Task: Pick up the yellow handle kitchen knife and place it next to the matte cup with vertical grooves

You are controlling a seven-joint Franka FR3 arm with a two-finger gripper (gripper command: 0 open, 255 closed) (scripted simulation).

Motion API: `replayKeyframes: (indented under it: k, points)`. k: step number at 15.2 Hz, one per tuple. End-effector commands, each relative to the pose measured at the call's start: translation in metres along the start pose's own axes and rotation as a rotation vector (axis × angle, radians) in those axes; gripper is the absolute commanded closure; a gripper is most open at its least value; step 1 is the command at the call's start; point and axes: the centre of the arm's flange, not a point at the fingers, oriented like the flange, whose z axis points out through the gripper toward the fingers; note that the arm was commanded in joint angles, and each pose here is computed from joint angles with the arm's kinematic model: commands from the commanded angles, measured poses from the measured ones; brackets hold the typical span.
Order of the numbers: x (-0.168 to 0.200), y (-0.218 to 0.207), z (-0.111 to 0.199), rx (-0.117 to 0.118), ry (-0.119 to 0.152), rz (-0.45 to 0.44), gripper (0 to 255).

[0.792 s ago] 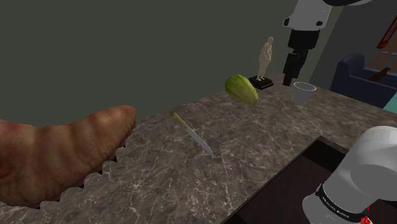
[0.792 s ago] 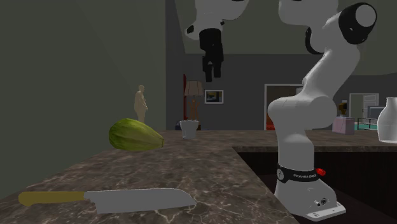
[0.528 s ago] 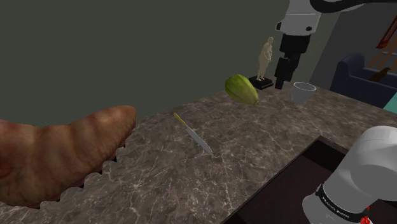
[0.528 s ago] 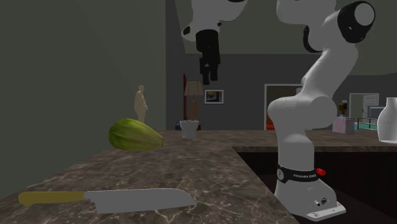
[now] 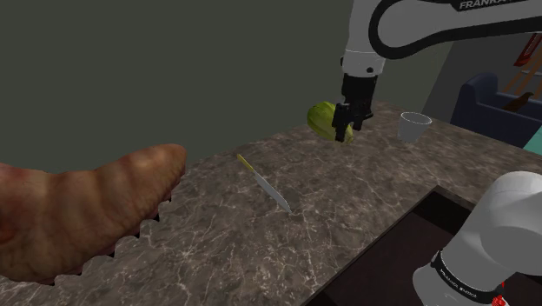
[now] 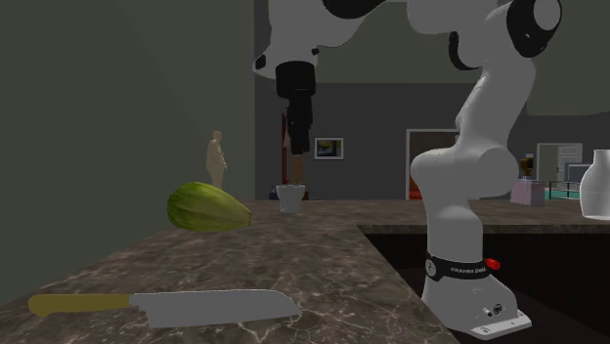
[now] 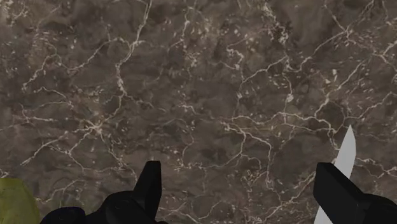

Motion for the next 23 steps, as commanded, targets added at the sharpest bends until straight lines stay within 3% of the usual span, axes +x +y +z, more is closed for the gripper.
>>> replayKeyframes:
  k: [1, 21, 23]
  points:
    - [0.017, -0.016, 0.013, 0.001, 0.005, 0.015, 0]
    - [0.192, -0.155, 0.147, 0.005, 0.037, 0.153, 0]
    - [0.194, -0.156, 0.154, 0.005, 0.037, 0.155, 0]
